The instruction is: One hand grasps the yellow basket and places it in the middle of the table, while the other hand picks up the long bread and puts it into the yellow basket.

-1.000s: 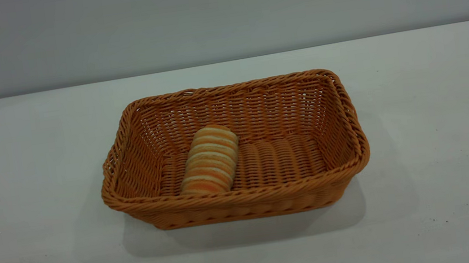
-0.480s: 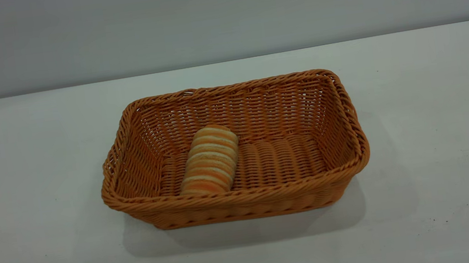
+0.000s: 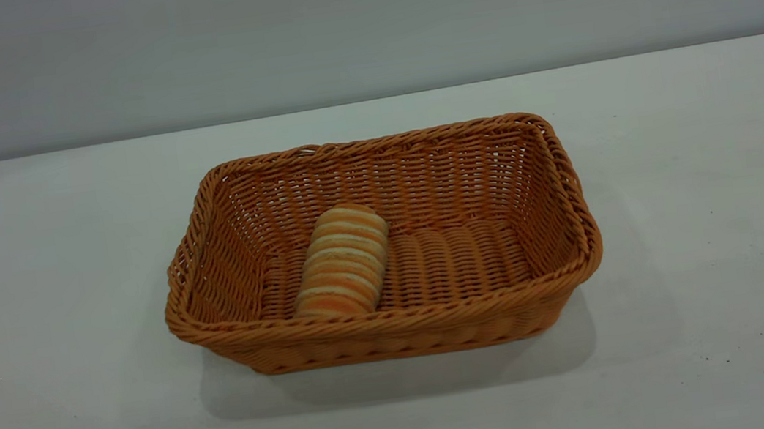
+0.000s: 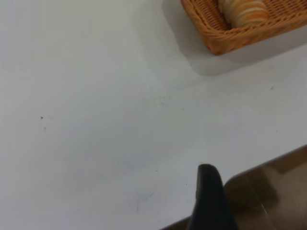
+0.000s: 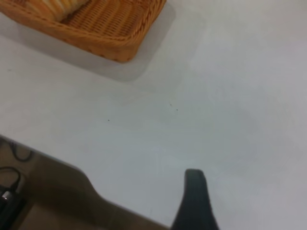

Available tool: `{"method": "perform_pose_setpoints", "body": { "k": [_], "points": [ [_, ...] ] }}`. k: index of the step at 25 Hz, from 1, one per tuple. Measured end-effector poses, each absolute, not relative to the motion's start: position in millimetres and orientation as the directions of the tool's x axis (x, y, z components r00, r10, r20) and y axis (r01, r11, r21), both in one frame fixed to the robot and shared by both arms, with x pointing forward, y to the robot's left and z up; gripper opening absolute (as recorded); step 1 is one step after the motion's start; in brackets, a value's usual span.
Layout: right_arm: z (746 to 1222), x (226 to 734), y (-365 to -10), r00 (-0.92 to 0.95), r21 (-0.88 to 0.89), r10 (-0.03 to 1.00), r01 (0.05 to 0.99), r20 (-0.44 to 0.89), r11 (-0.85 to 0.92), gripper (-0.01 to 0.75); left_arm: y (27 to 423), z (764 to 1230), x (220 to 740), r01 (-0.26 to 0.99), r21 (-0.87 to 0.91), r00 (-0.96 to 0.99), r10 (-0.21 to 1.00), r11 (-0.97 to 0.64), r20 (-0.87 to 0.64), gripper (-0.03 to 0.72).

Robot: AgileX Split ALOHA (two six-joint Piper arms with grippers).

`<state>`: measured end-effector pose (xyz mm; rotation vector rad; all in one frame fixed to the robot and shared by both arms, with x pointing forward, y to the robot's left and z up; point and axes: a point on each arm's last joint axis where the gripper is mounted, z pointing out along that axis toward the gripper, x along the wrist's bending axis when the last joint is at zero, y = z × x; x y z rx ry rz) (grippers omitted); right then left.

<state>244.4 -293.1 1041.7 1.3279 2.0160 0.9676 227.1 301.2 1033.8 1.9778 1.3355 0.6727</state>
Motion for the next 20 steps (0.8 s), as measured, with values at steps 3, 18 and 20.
{"method": "perform_pose_setpoints", "body": {
  "k": [3, 18, 20],
  "points": [
    [1041.7, 244.4, -293.1, -0.373, 0.799, 0.927, 0.544, -0.046, 0.259, 0.585, 301.2, 1033.8, 227.1, 0.602, 0.752, 0.349, 0.935, -0.269, 0.056, 0.571],
    [1041.7, 244.6, -293.3, -0.345, 0.799, 0.937, 0.551, -0.046, 0.242, 0.585, 301.1, 1033.6, 227.1, 0.604, 0.751, 0.343, 0.938, -0.266, 0.056, 0.571],
    [1041.7, 244.9, -293.6, -0.300, 0.799, 0.953, 0.562, -0.046, 0.216, 0.585, 300.9, 1033.5, 226.6, 0.610, 0.754, 0.310, 0.949, -0.244, 0.055, 0.571]
  ]
}}
